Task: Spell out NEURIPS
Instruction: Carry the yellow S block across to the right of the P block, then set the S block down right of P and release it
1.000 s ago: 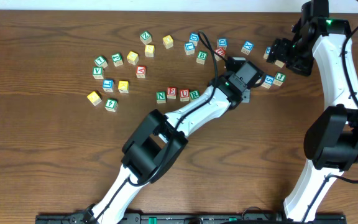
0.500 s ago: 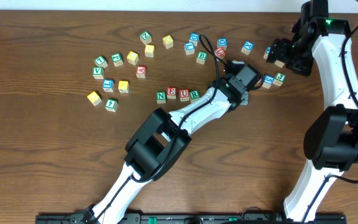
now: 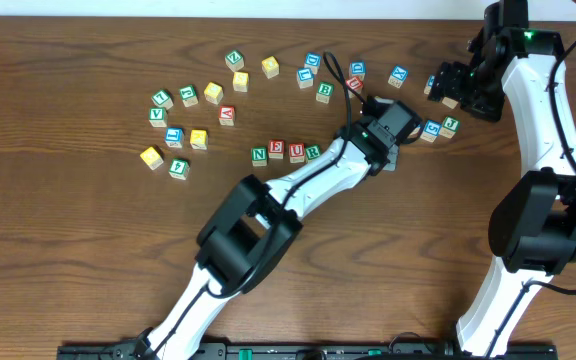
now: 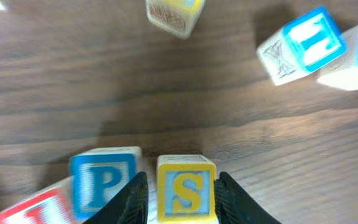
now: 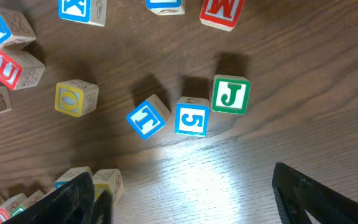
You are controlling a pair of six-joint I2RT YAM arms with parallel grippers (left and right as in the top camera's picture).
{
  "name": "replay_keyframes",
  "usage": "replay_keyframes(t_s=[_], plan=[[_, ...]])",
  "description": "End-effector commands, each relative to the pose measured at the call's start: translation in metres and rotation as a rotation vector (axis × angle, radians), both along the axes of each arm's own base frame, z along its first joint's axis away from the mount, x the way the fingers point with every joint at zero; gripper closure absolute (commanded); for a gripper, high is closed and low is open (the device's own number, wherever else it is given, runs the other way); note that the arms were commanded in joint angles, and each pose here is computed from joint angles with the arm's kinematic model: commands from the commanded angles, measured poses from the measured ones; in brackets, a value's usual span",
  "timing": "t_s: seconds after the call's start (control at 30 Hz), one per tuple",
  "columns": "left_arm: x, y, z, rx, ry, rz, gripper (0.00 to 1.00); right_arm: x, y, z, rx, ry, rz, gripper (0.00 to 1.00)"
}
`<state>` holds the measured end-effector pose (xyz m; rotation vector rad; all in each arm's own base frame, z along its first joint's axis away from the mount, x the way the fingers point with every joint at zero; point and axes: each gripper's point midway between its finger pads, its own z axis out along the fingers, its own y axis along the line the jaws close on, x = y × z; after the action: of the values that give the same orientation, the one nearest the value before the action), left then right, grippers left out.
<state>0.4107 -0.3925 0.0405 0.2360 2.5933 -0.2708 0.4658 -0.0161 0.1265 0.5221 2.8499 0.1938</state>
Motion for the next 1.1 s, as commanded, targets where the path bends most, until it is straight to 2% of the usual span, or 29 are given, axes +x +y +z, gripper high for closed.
replay_keyframes(t_s=[0.0,0.07,0.1,0.27,0.4,0.47,0.53,0.6,0.63,0.7,0.83,1.07], plan=[[0.013,0.017,0.076,-0.064,-0.091,0.03,0.65,0.003,0.004,0.011,-0.001,-0.028,0.024,0.14],[0.016,0.028,0.098,-0.081,-0.109,0.049,0.65,0.003,0.005,0.011,0.0,-0.029,0.026,0.13],[0.019,0.042,0.119,-0.094,-0.124,0.07,0.61,0.003,0.006,0.011,0.0,-0.029,0.027,0.13],[0.022,0.095,0.159,-0.085,-0.124,0.15,0.6,-0.005,0.017,0.005,0.007,0.005,0.051,0.13],[0.02,0.154,0.179,-0.046,-0.089,0.24,0.6,-0.022,0.04,-0.016,0.013,0.081,0.1,0.14],[0.016,0.186,0.182,-0.015,-0.054,0.292,0.6,-0.032,0.053,-0.031,0.021,0.117,0.127,0.22],[0.012,0.217,0.178,0.023,-0.006,0.345,0.6,-0.041,0.065,-0.048,0.022,0.146,0.156,0.35],[0.006,0.257,0.168,0.077,0.069,0.415,0.61,-0.049,0.079,-0.065,0.034,0.166,0.186,0.53],[0.003,0.286,0.159,0.121,0.124,0.454,0.65,-0.055,0.093,-0.078,0.055,0.172,0.21,0.65],[0.001,0.315,0.15,0.146,0.173,0.513,0.69,-0.058,0.105,-0.086,0.077,0.169,0.23,0.77],[0.002,0.358,0.138,0.157,0.219,0.612,0.76,-0.061,0.114,-0.094,0.078,0.168,0.237,0.82],[-0.007,0.394,0.118,0.17,0.274,0.693,0.76,-0.059,0.115,-0.094,0.08,0.158,0.233,0.85]])
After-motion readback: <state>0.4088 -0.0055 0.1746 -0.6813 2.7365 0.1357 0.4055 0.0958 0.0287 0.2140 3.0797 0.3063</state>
